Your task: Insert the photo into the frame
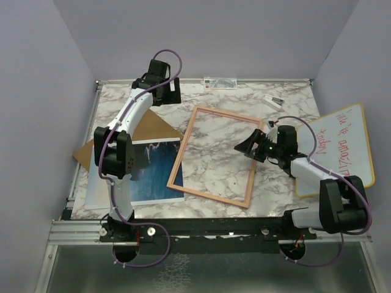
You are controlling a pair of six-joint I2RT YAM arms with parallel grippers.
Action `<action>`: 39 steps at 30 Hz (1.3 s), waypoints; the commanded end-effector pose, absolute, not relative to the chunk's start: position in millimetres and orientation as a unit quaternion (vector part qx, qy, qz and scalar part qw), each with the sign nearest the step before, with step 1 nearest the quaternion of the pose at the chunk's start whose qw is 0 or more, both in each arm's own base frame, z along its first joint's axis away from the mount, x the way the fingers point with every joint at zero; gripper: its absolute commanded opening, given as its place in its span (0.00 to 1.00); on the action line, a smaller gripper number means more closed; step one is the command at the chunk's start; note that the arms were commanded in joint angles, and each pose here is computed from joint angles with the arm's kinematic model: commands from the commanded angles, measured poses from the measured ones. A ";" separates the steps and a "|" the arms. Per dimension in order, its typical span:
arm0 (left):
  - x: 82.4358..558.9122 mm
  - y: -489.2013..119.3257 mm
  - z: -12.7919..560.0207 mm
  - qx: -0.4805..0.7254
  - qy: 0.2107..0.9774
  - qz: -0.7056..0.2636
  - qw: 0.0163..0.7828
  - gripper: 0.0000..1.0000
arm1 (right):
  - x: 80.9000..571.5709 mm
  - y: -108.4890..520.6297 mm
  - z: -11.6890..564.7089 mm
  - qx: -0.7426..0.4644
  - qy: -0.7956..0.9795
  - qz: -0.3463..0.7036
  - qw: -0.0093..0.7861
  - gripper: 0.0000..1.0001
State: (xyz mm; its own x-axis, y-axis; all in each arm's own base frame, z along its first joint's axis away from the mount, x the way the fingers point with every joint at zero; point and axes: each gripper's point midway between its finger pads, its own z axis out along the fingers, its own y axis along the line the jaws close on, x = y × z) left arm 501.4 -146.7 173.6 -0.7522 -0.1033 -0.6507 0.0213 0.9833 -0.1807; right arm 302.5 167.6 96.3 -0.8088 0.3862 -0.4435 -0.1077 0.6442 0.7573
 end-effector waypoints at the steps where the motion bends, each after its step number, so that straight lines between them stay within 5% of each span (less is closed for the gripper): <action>1: 487.5 -160.7 189.5 -0.013 0.924 -0.138 0.356 0.99 | 306.7 154.1 102.2 0.144 0.829 0.450 0.301 0.82; 11: 451.7 -164.6 123.1 -0.016 0.948 -0.153 0.277 0.99 | 336.3 148.4 105.0 0.154 0.794 0.500 0.310 0.63; 17: 423.5 -173.6 80.5 0.000 0.957 -0.180 0.229 0.87 | 349.2 153.2 105.7 0.155 0.778 0.526 0.308 0.52; 26: 417.7 -190.6 73.9 0.016 0.952 -0.210 0.223 0.73 | 339.5 157.7 109.8 0.138 0.780 0.536 0.291 0.01; 39: 426.5 -189.7 59.5 -0.020 0.954 -0.200 0.222 0.53 | 275.3 171.8 103.2 0.168 0.776 0.566 0.223 0.01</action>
State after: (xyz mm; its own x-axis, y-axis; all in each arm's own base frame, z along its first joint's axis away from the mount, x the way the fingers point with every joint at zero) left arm 422.8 -187.4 63.3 -0.9046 -0.1015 -0.4141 0.0714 0.9215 -0.3818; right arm 295.0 162.3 100.0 -0.8216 0.5298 -0.2103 -0.0113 0.3537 0.9353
